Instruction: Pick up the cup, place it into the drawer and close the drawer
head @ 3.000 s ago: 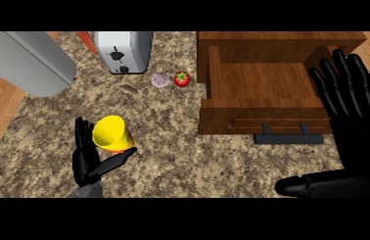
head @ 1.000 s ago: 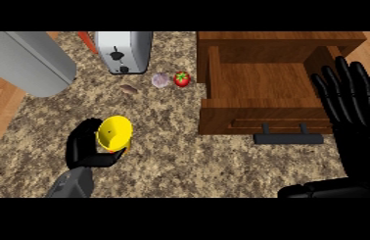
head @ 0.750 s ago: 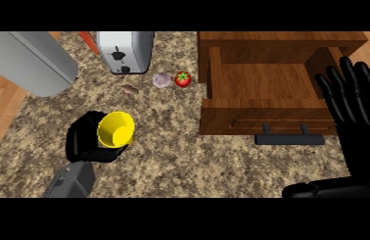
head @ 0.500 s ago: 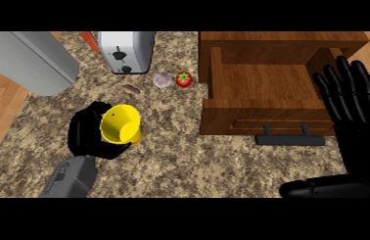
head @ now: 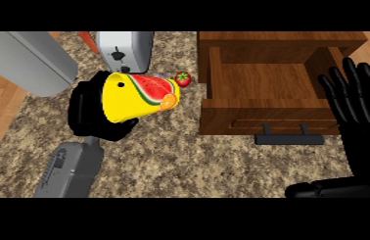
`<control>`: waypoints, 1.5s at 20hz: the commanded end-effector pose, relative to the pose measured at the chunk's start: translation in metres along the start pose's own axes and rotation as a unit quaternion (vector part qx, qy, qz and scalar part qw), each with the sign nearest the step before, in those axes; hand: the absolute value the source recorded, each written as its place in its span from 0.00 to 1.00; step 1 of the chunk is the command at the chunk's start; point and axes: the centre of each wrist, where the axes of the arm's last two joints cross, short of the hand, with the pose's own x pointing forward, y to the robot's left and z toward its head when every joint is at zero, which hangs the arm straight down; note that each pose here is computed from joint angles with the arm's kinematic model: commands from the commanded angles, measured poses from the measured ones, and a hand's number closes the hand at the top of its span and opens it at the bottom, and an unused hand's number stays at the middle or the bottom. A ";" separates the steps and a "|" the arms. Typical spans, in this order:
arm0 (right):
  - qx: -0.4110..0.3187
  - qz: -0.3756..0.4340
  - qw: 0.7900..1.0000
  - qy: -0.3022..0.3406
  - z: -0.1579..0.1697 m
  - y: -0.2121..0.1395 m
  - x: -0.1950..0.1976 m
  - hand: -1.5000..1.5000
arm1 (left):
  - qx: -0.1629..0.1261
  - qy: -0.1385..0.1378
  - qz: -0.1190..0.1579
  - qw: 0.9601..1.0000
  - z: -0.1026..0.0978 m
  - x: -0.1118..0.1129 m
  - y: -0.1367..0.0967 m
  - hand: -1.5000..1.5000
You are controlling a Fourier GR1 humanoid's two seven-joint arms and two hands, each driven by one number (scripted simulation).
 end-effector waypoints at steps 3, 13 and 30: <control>-0.007 0.006 1.000 -0.007 -0.011 0.003 0.008 0.00 | -0.016 -0.014 -0.003 1.000 -0.044 0.038 -0.042 1.00; -0.004 0.002 1.000 -0.006 -0.006 0.007 -0.009 0.00 | -0.031 -0.012 -0.049 0.998 -0.124 0.059 -0.109 1.00; 0.012 0.001 1.000 0.001 -0.001 -0.005 -0.010 0.00 | -0.035 0.058 -0.089 0.994 -0.159 0.011 -0.170 1.00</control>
